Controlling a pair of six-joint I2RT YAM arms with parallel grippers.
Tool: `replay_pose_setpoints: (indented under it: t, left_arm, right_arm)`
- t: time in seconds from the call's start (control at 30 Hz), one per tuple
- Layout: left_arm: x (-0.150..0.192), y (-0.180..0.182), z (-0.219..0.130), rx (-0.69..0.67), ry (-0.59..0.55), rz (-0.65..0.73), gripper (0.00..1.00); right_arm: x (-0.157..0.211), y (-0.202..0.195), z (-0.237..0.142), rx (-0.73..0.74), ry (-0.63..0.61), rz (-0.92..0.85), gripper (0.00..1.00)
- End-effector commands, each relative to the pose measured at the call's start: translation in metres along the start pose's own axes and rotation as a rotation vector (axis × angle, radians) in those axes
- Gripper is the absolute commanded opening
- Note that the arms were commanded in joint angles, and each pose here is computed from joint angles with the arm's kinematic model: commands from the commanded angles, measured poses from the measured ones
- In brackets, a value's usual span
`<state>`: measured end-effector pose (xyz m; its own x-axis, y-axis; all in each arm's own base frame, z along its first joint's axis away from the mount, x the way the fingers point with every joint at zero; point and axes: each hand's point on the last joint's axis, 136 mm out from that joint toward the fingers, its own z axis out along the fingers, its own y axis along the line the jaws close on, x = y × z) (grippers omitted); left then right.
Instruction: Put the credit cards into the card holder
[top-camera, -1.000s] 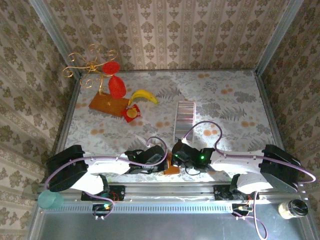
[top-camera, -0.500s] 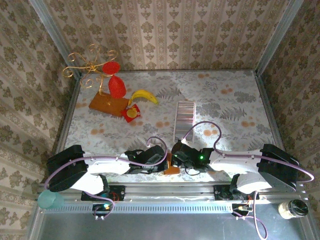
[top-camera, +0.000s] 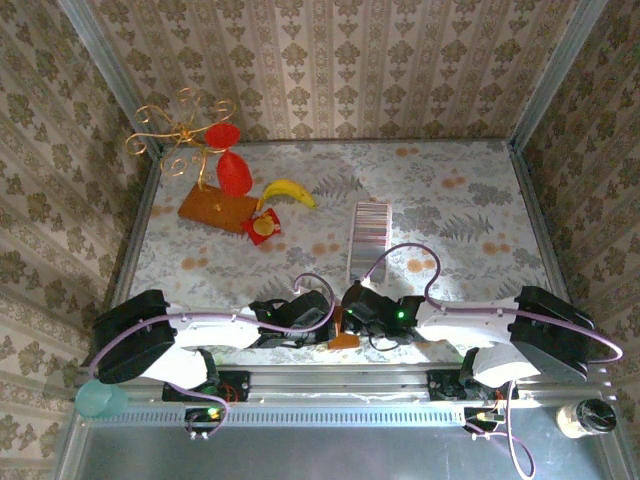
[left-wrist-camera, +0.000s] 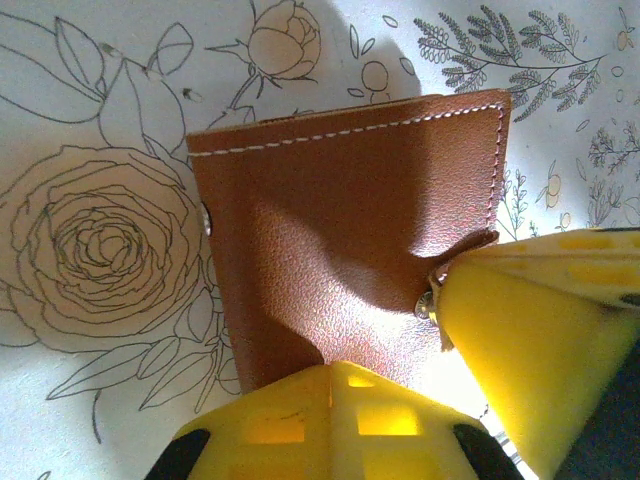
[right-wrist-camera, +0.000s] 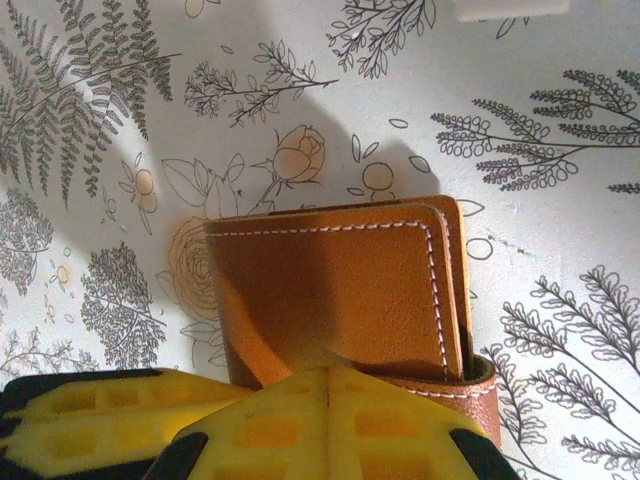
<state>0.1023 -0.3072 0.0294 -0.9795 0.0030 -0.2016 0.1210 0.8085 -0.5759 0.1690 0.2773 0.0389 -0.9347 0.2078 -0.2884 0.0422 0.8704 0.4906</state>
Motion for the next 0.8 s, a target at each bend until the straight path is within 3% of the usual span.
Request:
replay_pose_setpoints:
  t: [0.0, 0.67, 0.77]
  left_arm:
    - [0.027, 0.041, 0.005, -0.145, 0.094, -0.005, 0.0]
    - [0.023, 0.043, 0.002, -0.112, 0.062, -0.065, 0.0]
    - [0.013, 0.042, -0.009, -0.106, 0.022, -0.06, 0.0]
  right_arm:
    - [0.011, -0.029, 0.006, 0.127, 0.034, -0.018, 0.0]
    - [0.053, -0.1, 0.007, 0.305, -0.01, -0.13, 0.0]
    - [0.051, -0.094, 0.007, 0.274, -0.022, -0.14, 0.0]
